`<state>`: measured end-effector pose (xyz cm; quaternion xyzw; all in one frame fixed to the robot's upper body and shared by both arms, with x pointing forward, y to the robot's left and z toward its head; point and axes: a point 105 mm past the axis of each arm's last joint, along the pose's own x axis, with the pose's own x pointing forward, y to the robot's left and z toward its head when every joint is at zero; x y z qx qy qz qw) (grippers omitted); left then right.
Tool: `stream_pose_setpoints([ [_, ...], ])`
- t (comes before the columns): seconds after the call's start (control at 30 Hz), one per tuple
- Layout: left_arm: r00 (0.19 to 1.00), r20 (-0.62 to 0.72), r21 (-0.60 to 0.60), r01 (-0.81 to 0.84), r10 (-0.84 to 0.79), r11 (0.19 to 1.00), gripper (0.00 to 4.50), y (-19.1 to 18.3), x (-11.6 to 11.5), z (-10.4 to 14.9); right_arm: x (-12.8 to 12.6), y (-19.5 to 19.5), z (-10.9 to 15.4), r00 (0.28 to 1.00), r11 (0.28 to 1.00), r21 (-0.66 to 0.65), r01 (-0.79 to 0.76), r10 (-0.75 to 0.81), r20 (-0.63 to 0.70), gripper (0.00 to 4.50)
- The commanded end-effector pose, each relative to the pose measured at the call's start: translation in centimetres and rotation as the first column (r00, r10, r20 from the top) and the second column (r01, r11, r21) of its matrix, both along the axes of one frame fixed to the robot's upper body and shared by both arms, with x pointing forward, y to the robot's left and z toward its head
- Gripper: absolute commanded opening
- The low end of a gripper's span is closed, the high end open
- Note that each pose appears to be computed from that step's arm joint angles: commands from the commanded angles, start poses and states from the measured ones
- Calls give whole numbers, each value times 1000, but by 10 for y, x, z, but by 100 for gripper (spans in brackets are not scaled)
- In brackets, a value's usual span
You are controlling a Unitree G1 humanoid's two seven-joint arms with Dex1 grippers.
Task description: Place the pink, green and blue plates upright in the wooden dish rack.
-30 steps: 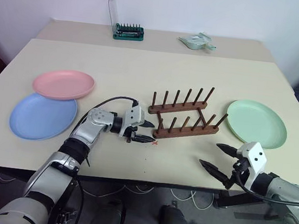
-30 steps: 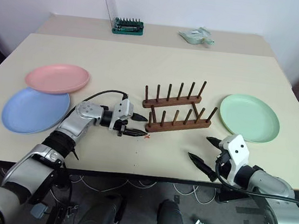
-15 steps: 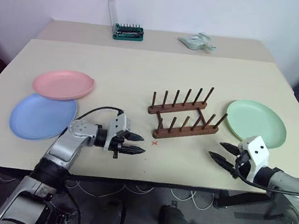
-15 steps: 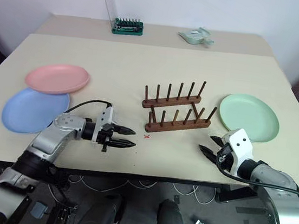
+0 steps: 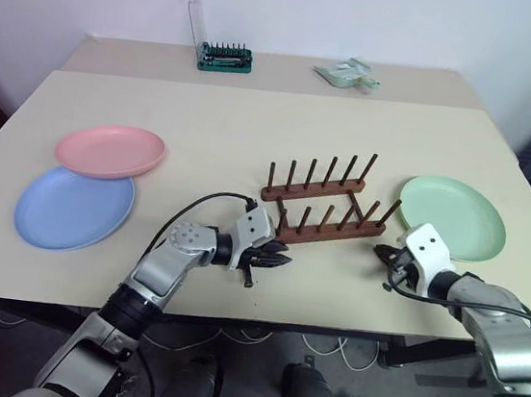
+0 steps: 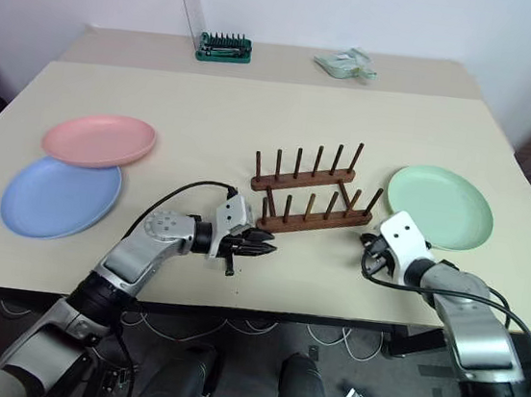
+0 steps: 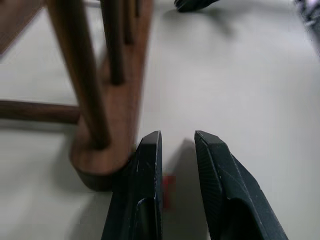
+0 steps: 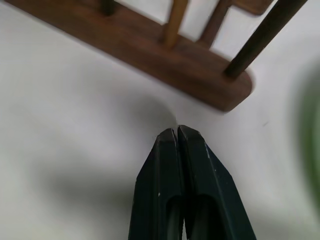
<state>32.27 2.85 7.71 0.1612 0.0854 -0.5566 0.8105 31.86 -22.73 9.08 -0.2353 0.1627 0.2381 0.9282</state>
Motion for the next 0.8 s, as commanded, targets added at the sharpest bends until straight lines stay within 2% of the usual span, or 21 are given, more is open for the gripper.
stream_pose_setpoints([
  [0.03,993,69,0,-101,101,995,104,7,18,3,13,6,4,999,1000,-14,-4,5,45,4],
  [0.2,976,109,-19,-187,188,982,104,13,37,7,39,15,12,995,1000,-28,-9,12,99,4],
  [0.4,963,139,-11,-232,231,973,104,15,48,7,52,18,18,991,999,-43,-23,28,129,4],
  [0.63,968,136,-22,-208,209,978,104,15,46,8,46,18,17,990,998,-52,-45,52,128,4],
  [0.8,987,111,-59,-109,115,992,104,16,25,16,26,13,30,983,991,-92,-98,111,147,4],
])
